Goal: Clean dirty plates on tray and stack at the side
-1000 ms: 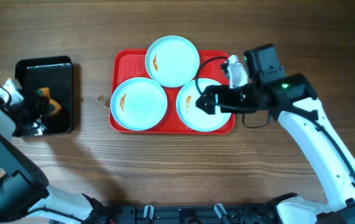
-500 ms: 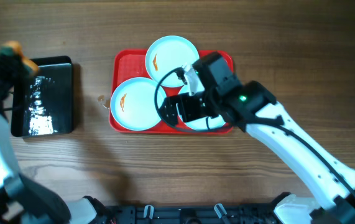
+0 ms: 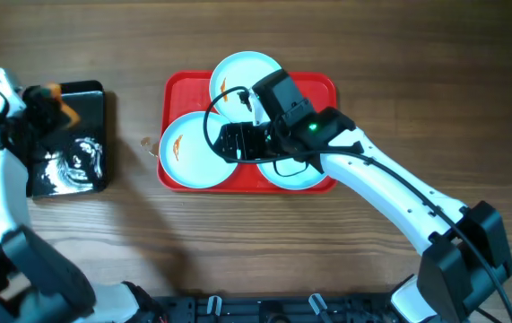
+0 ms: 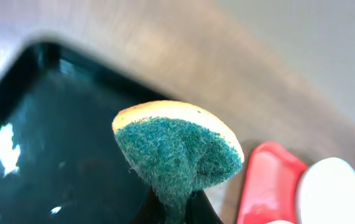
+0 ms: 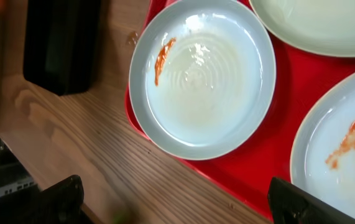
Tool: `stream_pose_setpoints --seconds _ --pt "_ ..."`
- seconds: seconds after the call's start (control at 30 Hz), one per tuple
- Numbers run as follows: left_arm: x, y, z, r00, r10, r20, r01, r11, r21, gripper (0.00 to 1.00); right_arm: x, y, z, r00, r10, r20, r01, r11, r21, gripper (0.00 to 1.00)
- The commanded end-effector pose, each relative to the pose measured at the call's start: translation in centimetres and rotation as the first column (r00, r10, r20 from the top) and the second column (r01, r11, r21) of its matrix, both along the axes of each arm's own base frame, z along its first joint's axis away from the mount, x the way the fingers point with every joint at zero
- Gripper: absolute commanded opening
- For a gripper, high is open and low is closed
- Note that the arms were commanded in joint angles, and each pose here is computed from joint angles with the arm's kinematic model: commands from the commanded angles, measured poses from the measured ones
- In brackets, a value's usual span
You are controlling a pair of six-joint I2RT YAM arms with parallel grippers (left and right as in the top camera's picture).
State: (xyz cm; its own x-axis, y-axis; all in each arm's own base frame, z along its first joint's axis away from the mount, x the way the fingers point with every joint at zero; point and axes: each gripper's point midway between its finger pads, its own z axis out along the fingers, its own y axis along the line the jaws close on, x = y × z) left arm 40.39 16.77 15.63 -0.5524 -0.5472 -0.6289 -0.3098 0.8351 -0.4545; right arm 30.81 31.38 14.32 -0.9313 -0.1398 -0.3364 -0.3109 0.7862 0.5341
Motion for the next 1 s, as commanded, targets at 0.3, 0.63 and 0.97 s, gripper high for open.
stream_pose_setpoints --seconds 0.3,0.63,0.97 --pt "-0.1 -0.7 0.5 0.999 -0.04 -0.002 0.04 0.999 -0.015 0.04 3.8 0.9 -2.0 0.991 0.063 -0.119 -0.095 0.955 -0.28 0.91" --pt "0.8 -3.7 2.6 0.975 -0.181 0.127 0.195 0.975 -0.111 0.04 5.5 1.7 -4.9 0.994 0.016 -0.104 -0.047 0.953 -0.299 0.91" --pt "-2.5 0.8 -7.7 0.97 0.041 -0.239 -0.039 0.999 0.012 0.04 5.9 2.8 -6.6 0.992 0.02 -0.127 -0.053 0.963 -0.264 0.91"
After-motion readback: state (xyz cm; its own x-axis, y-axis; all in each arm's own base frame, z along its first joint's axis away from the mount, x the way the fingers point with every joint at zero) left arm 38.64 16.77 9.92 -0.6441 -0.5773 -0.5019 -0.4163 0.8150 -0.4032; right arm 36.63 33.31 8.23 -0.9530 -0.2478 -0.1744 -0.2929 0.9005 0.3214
